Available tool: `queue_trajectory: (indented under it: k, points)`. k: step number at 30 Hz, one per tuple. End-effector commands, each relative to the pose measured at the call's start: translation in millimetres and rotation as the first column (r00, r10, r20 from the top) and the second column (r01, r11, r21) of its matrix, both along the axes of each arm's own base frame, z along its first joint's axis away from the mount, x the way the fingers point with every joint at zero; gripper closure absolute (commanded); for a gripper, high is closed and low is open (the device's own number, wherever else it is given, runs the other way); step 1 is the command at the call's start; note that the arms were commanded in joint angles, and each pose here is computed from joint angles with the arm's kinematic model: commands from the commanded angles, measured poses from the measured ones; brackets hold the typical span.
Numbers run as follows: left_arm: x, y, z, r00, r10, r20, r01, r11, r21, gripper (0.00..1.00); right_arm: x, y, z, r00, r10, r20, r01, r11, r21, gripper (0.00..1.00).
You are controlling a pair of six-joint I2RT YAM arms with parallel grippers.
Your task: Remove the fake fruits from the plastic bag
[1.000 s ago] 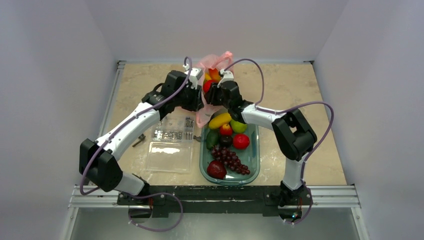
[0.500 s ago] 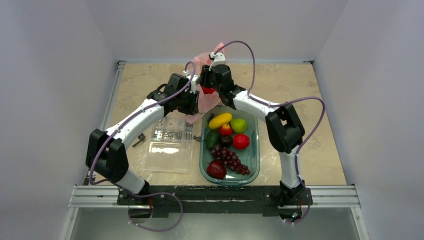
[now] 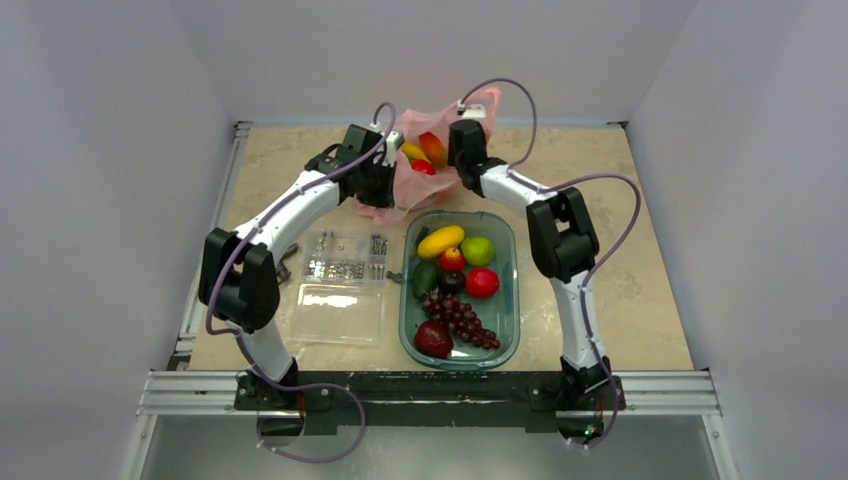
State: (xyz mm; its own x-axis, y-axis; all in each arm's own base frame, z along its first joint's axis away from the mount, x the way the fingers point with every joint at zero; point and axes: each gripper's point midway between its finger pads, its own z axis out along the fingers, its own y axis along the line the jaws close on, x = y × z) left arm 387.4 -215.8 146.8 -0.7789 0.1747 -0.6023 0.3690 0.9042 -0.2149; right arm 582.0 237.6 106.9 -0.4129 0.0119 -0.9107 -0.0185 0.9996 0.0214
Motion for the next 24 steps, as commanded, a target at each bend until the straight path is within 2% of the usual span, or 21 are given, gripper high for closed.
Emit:
queue_trajectory:
  k: [1,6,10,16,24]
  points:
    - [6.5,-7.2,31.4,0.998,-0.028,0.05,0.031,0.998,-0.053,1.0,4.3,-61.0,41.6,0.981,-0.184,0.065,0.182,0.983,0.032,0.62]
    - [-32.4,-13.7,23.1,0.998,-0.059,0.02,0.062,0.986,-0.157,1.0,-21.7,-27.8,52.5,0.997,0.012,0.079,-0.017,0.998,0.064,0.6]
    - [-51.0,-0.3,11.7,0.999,-0.047,-0.01,0.046,0.992,-0.117,1.0,-41.6,4.7,62.3,0.984,0.134,0.117,-0.141,0.989,0.052,0.54]
    - [-59.5,-4.8,12.3,0.996,-0.089,0.014,0.09,0.992,-0.09,1.0,-35.7,24.5,55.7,0.976,0.187,0.109,-0.193,0.98,0.047,0.45]
    - [-67.2,-15.6,15.6,0.992,-0.125,0.025,0.127,0.988,-0.092,1.0,-17.8,35.3,45.1,0.977,0.193,0.089,-0.192,0.981,-0.011,0.25]
